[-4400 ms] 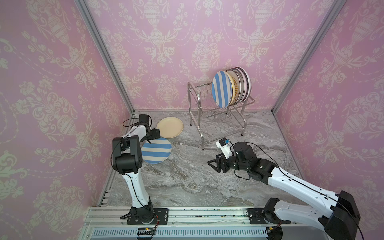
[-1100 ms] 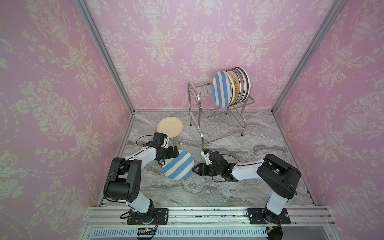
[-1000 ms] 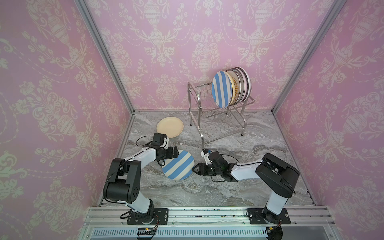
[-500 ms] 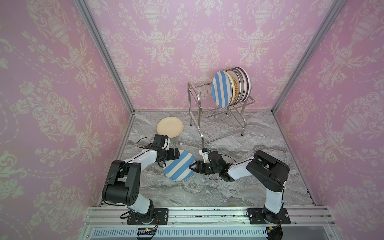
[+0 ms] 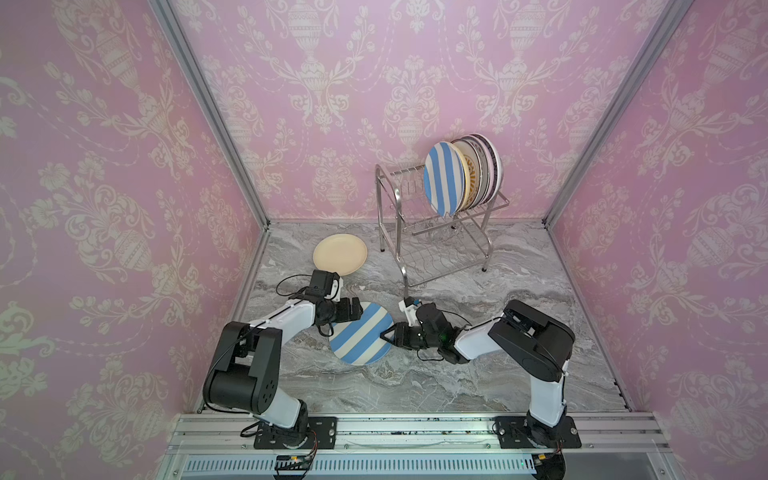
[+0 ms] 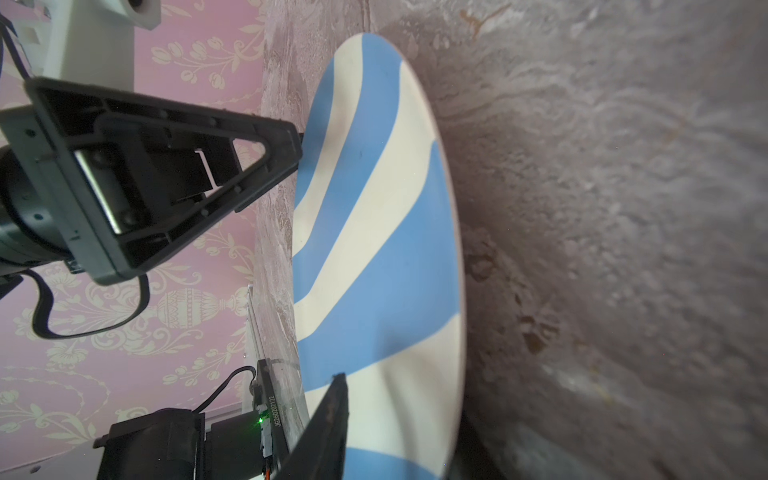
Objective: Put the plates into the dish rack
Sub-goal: 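Pinch the striped plate's rim with the right gripper and tilt it upright, then lift the striped plate and carry it to the rack while the left gripper withdraws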
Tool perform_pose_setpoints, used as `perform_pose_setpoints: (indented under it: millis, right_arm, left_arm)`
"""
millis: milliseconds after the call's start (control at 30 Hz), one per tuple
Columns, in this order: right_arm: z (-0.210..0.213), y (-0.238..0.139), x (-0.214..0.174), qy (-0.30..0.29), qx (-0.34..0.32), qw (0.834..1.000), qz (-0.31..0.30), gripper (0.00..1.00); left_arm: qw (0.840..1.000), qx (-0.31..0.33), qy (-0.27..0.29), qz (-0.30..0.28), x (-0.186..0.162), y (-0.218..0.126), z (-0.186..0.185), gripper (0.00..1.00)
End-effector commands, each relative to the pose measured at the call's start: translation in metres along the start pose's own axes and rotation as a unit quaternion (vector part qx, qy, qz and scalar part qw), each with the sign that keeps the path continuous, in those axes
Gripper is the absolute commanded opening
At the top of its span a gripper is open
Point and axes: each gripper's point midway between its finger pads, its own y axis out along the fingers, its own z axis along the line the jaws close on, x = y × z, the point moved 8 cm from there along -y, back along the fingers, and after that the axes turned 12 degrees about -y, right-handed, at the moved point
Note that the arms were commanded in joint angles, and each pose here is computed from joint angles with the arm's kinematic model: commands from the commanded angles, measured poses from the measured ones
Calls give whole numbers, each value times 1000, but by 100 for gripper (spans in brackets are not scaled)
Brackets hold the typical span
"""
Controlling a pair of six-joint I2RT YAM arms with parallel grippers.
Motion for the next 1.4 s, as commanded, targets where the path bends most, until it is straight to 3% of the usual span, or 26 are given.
perform_pose_setpoints:
  millis: [0, 567, 1000, 1233, 1367]
  right_arm:
    - [5, -4, 4, -3, 6, 1000, -12, 30]
    - [20, -7, 15, -23, 15, 999, -17, 15]
    - [41, -25, 29, -91, -23, 996, -7, 5]
    - [61, -46, 38, -127, -28, 991, -10, 2]
    - [80, -77, 44, -167, -56, 984, -12, 1]
  left_arm:
    - [1000, -1, -9, 20, -9, -4, -1, 99]
    - [1000, -22, -7, 4, -9, -8, -9, 99]
    - [999, -36, -21, -20, -19, -23, -12, 99]
    - [997, 10, -23, -71, -10, -43, -9, 99]
    - [992, 25, -13, -120, 1, -62, -12, 99]
